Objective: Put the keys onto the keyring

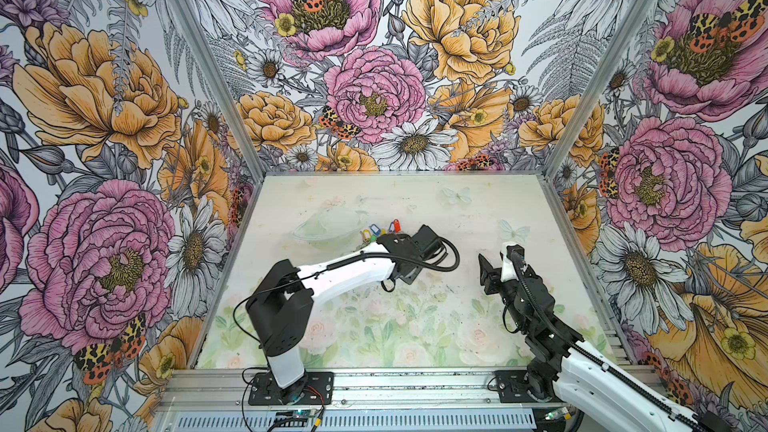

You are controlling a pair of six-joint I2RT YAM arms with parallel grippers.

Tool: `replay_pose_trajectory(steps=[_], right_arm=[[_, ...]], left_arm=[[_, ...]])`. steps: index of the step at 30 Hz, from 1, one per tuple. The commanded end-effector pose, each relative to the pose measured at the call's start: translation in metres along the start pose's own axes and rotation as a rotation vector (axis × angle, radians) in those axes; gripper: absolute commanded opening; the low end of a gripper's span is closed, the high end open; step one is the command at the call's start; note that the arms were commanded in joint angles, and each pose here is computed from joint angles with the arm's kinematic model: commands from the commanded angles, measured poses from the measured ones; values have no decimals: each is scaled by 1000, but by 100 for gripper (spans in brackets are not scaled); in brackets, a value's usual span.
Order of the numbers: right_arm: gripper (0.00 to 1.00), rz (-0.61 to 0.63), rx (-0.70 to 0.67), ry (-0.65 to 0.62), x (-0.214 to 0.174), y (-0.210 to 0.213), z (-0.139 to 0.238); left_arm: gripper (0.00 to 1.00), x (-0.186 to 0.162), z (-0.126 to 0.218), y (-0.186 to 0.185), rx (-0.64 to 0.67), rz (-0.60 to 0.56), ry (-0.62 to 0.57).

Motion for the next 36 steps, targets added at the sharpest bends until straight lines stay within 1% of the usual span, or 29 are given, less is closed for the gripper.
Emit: replay_pose_trajectory(steps=[1, 3, 4, 6, 7, 9, 11, 14, 16, 18, 19, 20, 22, 23, 24, 25, 26, 27, 28, 30, 31, 32, 36], right_arm=[[65, 20, -107, -44, 23, -6, -5], [67, 104, -174, -31, 26, -12, -13], [68, 127, -211, -29, 28, -16, -16], [70, 175, -284, 3, 28, -26, -28], [71, 191, -305, 19, 28, -31, -34], [73, 211, -349, 37, 23, -44, -49], [74, 203, -374, 44, 16, -56, -63], [75, 172, -380, 24, 6, -71, -80], [76, 158, -388, 21, 6, -80, -89], [77, 157, -343, -11, 9, -82, -95], [77, 146, -312, -11, 11, -83, -98], [77, 142, -289, -14, 12, -86, -101], [77, 137, -256, -6, 11, -89, -105], [77, 133, -240, -14, 8, -93, -107], [77, 122, -251, -40, 8, -97, -108], [78, 79, -286, -48, 8, -108, -106], [77, 42, -248, -50, 6, -114, -105], [77, 24, -227, -54, 2, -117, -105], [78, 24, -225, -83, 0, -120, -108], [79, -4, -262, -20, -1, -126, -112], [99, -15, -302, -33, 3, -132, -117], [99, -29, -325, -10, 1, -134, -116], [99, -28, -337, -42, 3, -136, -114]], left_arm=[[64, -12, 0, 58, 177, 202, -99], [69, -37, -4, 94, 254, 319, -130], [73, -49, -7, 107, 273, 371, -149], [95, -75, -13, 136, 333, 464, -206], [98, -83, -15, 146, 363, 488, -243], [99, -104, -19, 164, 409, 535, -286], [99, -113, -19, 182, 459, 567, -305], [99, -120, -19, 198, 539, 541, -370], [99, -132, -31, 204, 570, 537, -395], [99, -143, -45, 208, 576, 551, -410], [99, -145, -50, 210, 581, 551, -448], [99, -144, -51, 211, 586, 540, -453], [99, -137, -51, 211, 577, 510, -531], [99, -139, -57, 212, 551, 527, -568], [99, -143, -63, 215, 547, 545, -579], [99, -149, -67, 220, 540, 586, -577], [99, -156, -76, 221, 470, 616, -564], [99, -158, -78, 223, 460, 623, -593], [99, -158, -76, 221, 471, 617, -619], [99, -159, -77, 221, 475, 622, -601], [99, -158, -76, 222, 482, 620, -609], [99, -158, -76, 221, 478, 620, -604], [99, -160, -75, 222, 512, 630, -593]])
Point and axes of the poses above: each gripper's point midway between its finger pads, its own z axis back along the fingers, its own y axis along the line the jaws close on, x = y × z, the point moved 4 cm from there along z, back along the fingers, and after that the axes turned 14 degrees about -z, right-handed, at the moved point
